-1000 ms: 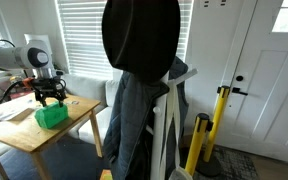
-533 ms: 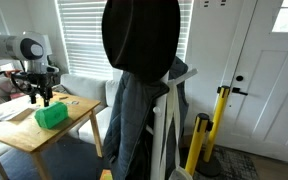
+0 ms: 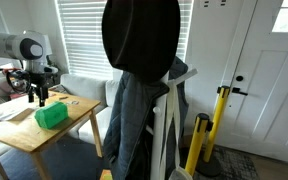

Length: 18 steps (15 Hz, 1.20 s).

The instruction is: Open the green container

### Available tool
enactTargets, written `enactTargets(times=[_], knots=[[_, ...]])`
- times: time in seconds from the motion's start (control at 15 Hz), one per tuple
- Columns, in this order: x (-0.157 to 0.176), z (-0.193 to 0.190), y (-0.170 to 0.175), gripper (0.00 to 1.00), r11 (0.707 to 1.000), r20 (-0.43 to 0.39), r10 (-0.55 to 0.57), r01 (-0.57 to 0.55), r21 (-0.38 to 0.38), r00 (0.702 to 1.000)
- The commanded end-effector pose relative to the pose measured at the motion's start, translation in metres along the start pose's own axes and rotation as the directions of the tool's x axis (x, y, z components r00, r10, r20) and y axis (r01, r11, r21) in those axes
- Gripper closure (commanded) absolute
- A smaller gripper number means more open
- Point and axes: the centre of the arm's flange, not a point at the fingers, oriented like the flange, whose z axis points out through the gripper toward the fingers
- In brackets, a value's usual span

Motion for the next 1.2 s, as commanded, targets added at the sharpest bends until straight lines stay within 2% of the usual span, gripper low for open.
enactTargets(times=[0.0,0.27,0.6,1.13], knots=[[0.004,0.002,-0.002,0.0,1.0,-0.03,-0.014,0.014,-0.018,0.999],[0.017,0.015,-0.002,0.0,0.998,-0.074,-0.052,0.049,-0.041,0.996],[0.037,0.023,0.0,0.0,0.998,-0.156,-0.068,0.066,-0.019,0.985],[0.042,0.023,0.018,0.0,0.995,-0.175,-0.072,0.059,-0.077,0.982]])
